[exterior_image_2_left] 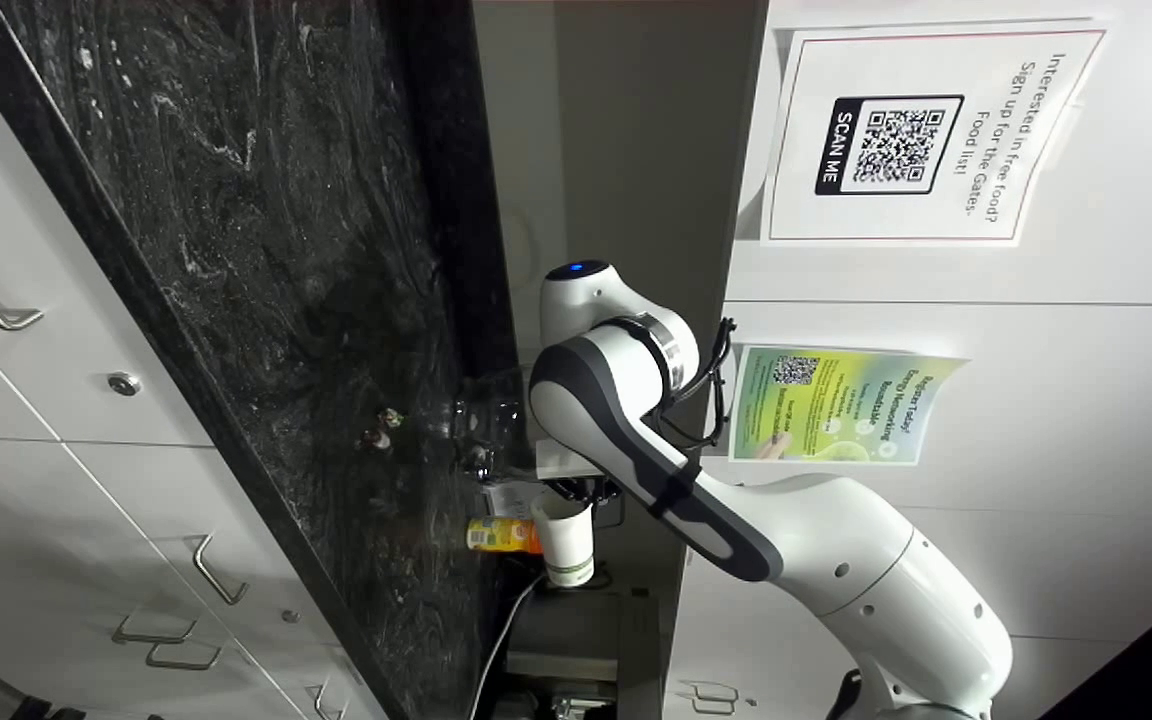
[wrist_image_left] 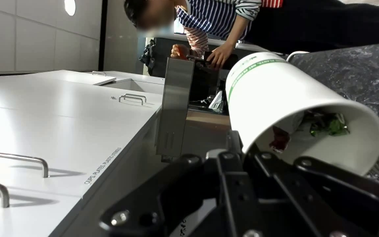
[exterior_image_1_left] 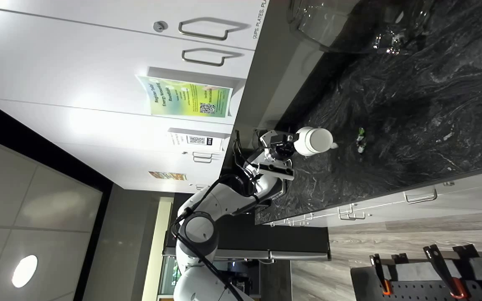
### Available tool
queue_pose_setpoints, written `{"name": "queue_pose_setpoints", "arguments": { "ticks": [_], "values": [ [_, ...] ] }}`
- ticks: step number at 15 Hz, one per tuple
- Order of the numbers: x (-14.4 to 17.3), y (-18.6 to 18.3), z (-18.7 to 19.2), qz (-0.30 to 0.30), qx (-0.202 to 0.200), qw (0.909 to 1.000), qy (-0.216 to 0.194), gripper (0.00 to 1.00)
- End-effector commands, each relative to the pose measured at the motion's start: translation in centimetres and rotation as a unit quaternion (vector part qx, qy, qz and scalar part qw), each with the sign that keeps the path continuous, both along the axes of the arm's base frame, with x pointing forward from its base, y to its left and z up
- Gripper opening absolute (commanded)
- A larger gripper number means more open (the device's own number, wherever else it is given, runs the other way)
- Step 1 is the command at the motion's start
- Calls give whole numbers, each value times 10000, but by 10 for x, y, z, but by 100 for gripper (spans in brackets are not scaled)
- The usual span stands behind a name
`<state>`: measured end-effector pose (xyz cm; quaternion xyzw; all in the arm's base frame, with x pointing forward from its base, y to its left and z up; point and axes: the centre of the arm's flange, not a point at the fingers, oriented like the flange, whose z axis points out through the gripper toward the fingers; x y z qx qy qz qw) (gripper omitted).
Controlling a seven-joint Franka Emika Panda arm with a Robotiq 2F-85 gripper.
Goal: Pour the candy inside the cup on the counter top
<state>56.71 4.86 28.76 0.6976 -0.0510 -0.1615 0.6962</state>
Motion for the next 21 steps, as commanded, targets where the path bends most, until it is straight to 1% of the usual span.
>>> {"name": "queue_pose_setpoints", "arguments": {
  "ticks": [1,8,10,12,14,15,16,17,19,21],
  "values": [
    [10,5,10,-144,-162,9988,436,1],
    [11,6,15,-338,-442,9926,1077,1],
    [12,6,16,-349,-475,9910,1200,1],
    [13,6,15,-330,-418,9915,1185,1],
    [13,5,11,-318,-182,9941,1021,1],
    [13,6,9,-311,4,9950,947,1],
    [13,6,4,-312,318,9956,825,1],
    [29,-3,-8,-319,585,9949,756,1],
    [35,-10,-8,-264,1117,9913,641,1],
    [40,-19,-9,-203,1619,9855,470,1]
  ]
}}
